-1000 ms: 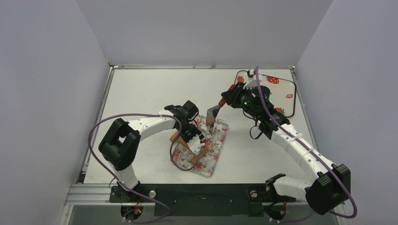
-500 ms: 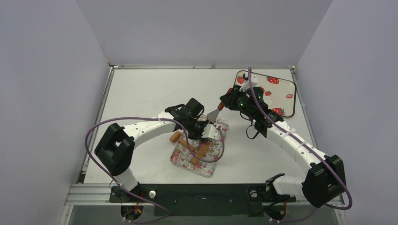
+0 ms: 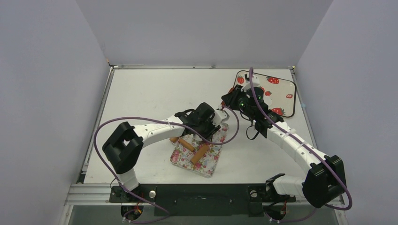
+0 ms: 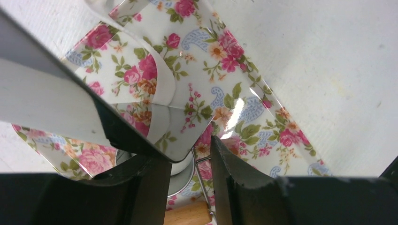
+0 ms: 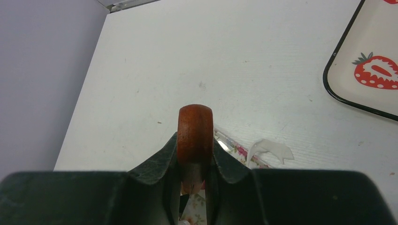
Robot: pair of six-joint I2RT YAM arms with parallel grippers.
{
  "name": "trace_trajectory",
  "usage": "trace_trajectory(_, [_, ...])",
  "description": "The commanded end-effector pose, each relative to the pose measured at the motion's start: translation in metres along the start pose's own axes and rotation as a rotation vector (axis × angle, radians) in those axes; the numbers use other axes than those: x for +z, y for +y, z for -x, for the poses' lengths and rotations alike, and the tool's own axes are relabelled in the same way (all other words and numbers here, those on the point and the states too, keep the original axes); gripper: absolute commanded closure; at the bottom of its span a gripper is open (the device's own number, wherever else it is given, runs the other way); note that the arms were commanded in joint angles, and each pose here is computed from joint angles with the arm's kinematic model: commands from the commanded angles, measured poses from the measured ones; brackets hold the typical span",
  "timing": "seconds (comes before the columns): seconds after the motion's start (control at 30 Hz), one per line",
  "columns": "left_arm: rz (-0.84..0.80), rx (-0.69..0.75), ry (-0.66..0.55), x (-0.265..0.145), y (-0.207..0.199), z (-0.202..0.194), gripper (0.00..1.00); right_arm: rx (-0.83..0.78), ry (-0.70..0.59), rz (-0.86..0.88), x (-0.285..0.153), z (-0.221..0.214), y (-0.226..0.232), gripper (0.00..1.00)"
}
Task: Roll out the dumpling wrappers from the dough
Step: Remove the dumpling wrapper from the work surface.
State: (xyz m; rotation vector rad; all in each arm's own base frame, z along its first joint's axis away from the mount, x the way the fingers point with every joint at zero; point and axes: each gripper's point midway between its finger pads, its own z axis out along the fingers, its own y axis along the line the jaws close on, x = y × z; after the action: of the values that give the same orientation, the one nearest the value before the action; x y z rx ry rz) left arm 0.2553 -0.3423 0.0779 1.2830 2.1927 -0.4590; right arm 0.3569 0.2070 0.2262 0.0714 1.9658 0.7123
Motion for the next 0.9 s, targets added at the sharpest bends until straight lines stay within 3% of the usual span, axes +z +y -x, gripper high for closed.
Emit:
trace_trajectory(0.0, [0.142,-0.143,-0.037,-0.001,0.008,0.006,0.68,-0.019,-0.076,-0.028,-0.006,0.018,-0.007,1.00])
trace_trajectory(0.27, [0.230,-0.191,0.003,-0.003,0.006,-0.013,0.67,-0.027,-0.072,-0.034,-0.004,0.019,-0.011,1.00])
trace_trajectory(0.53, [0.275,-0.073,-0.012,0.013,0.016,-0.021,0.66,-0.031,-0.078,-0.035,-0.005,0.022,-0.011,1.00])
trace_trajectory(0.6, [0.290,-0.068,0.004,0.020,0.020,-0.027,0.69,-0.030,-0.083,-0.036,-0.005,0.023,-0.011,1.00])
trace_trajectory(0.67, [0.295,-0.036,0.002,0.024,0.022,-0.026,0.84,-0.035,-0.087,-0.044,-0.005,0.024,-0.012,1.00])
trace_trajectory(0.7, [0.273,-0.002,0.002,0.025,0.020,-0.025,0.96,-0.037,-0.088,-0.051,-0.006,0.024,-0.014,1.00])
trace_trajectory(0.73, [0.253,0.019,-0.006,0.025,0.016,-0.023,1.00,-0.044,-0.095,-0.065,-0.006,0.026,-0.016,1.00])
trace_trajectory(0.87, [0.126,0.164,0.005,0.021,0.000,-0.024,1.00,-0.095,-0.106,-0.133,-0.011,0.034,-0.028,1.00])
